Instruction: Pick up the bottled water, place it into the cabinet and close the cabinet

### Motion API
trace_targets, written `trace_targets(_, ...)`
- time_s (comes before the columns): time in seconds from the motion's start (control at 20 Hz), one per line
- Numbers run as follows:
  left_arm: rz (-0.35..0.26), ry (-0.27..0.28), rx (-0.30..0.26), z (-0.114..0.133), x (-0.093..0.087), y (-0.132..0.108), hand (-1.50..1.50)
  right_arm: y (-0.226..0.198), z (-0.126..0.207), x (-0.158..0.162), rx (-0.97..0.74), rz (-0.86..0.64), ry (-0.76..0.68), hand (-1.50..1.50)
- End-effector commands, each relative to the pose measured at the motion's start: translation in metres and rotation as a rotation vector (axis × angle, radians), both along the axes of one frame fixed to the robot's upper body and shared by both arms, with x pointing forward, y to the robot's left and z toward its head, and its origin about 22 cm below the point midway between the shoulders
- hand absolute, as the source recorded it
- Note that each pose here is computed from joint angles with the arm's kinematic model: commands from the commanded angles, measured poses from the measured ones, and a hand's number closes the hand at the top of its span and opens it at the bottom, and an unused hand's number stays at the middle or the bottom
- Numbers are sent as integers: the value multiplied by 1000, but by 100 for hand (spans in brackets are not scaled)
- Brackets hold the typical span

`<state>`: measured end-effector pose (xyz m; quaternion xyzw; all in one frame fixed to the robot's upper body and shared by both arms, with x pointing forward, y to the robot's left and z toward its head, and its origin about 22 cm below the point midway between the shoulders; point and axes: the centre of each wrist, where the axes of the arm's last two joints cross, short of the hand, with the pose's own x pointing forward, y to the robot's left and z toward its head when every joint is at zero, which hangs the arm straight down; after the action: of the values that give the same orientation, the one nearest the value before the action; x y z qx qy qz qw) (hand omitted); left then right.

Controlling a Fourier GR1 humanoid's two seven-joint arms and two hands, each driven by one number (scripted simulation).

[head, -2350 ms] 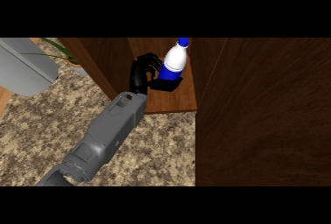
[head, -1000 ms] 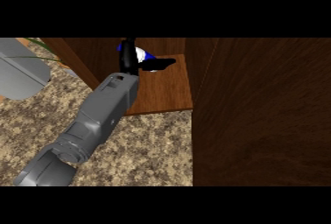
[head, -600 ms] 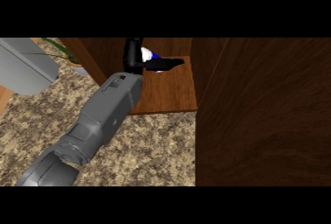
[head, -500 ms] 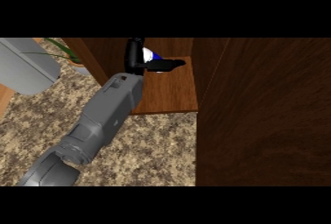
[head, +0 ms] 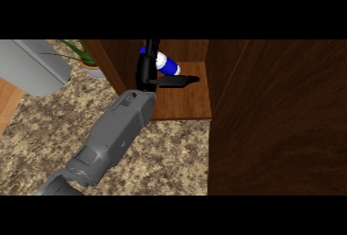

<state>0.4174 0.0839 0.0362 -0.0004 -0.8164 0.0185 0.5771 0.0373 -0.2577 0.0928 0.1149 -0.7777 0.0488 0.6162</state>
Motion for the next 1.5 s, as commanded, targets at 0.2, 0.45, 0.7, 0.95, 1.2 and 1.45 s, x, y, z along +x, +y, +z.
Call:
trace_targets(0.2,-176,21,-126,-11,-36,-15,-150,11,33,-2,9,-21,-45,-150)
trace_targets(0.45,-289,-6,-217,-23,-70,-13,-150,9,26,-1,-4,-35,-37,-150)
trace_targets(0.7,-331,-56,-237,-24,-107,-14,-150,11,26,1,-19,-41,-56,-150)
trace_targets(0.95,-364,-23,-257,-28,-135,10,-150,7,36,-7,-89,51,-47,-150)
trace_targets(1.2,-377,26,-284,-33,-175,29,150,1,24,2,-182,216,-33,150)
trace_targets(1.45,-329,4,-277,-25,-202,66,150,15,38,-2,-217,371,-26,150)
